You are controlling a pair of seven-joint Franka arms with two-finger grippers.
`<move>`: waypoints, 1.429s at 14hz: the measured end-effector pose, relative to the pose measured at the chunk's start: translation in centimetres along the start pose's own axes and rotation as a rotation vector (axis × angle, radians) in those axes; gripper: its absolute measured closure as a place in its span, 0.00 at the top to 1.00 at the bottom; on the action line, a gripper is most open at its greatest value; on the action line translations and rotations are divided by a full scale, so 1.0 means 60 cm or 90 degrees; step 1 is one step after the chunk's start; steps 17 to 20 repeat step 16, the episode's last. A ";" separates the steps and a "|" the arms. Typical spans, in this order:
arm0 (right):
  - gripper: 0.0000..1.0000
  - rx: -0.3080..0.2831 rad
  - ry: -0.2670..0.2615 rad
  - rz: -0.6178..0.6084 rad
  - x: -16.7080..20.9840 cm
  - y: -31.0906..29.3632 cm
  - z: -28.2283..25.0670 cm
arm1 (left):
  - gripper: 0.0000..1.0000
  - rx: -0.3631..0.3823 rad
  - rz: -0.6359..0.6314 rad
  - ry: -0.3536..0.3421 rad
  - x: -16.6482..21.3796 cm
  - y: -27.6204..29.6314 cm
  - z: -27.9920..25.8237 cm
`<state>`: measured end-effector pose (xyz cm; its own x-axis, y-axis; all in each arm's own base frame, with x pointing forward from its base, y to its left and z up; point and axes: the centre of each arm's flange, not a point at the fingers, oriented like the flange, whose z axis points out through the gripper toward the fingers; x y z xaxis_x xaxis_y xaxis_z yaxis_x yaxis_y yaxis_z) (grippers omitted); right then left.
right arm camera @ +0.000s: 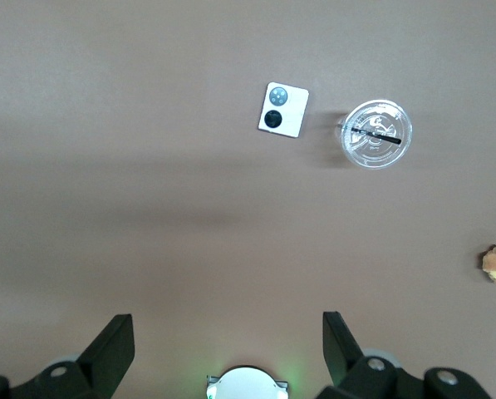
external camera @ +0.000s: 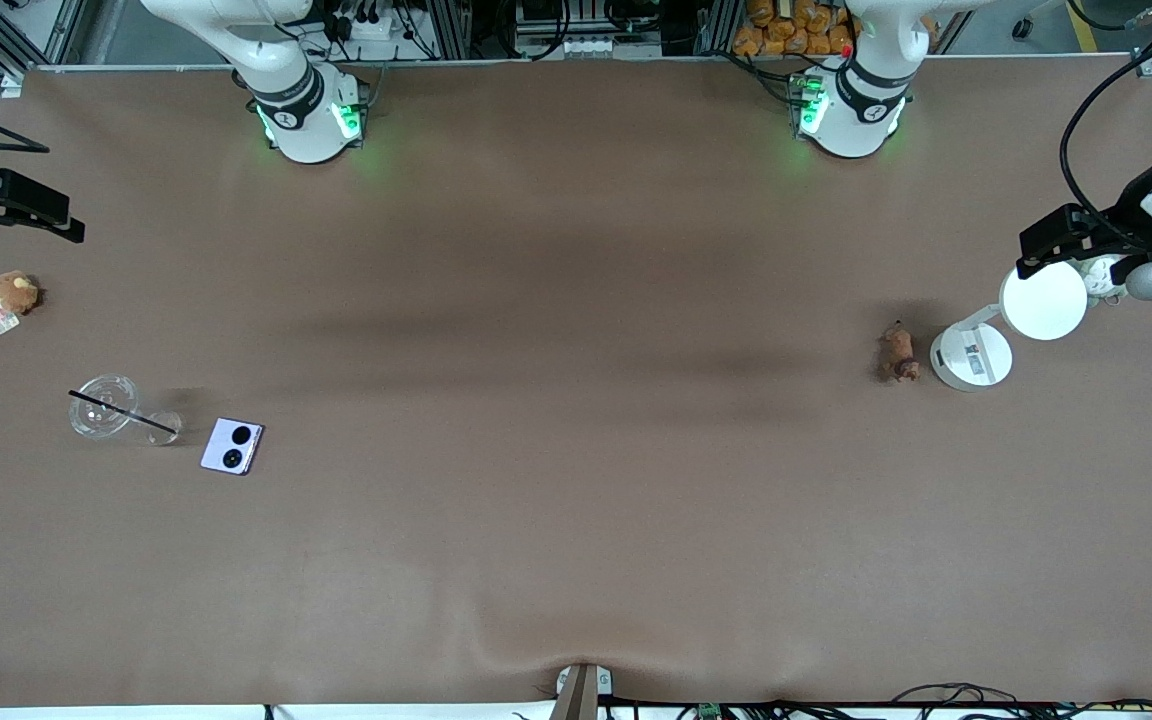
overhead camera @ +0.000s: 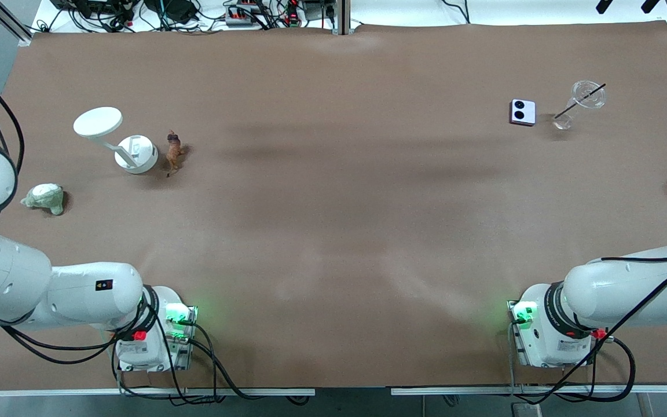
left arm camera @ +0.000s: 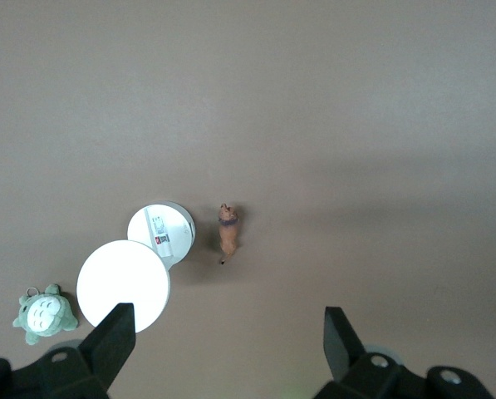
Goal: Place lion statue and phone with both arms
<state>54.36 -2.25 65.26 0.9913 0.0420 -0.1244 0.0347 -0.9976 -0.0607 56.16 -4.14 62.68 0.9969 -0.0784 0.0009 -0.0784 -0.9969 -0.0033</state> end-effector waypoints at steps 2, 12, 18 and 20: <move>1.00 0.000 0.001 -0.001 0.001 -0.001 0.000 | 1.00 0.000 0.011 -0.001 0.000 0.016 0.001; 1.00 0.000 0.003 0.000 0.003 0.000 0.000 | 1.00 0.001 0.007 -0.008 0.001 0.011 0.009; 1.00 0.000 0.003 0.000 0.003 0.000 0.000 | 1.00 0.001 0.006 -0.015 0.005 0.010 0.019; 1.00 0.000 0.003 0.000 0.003 0.000 0.000 | 1.00 0.001 0.006 -0.015 0.005 0.010 0.019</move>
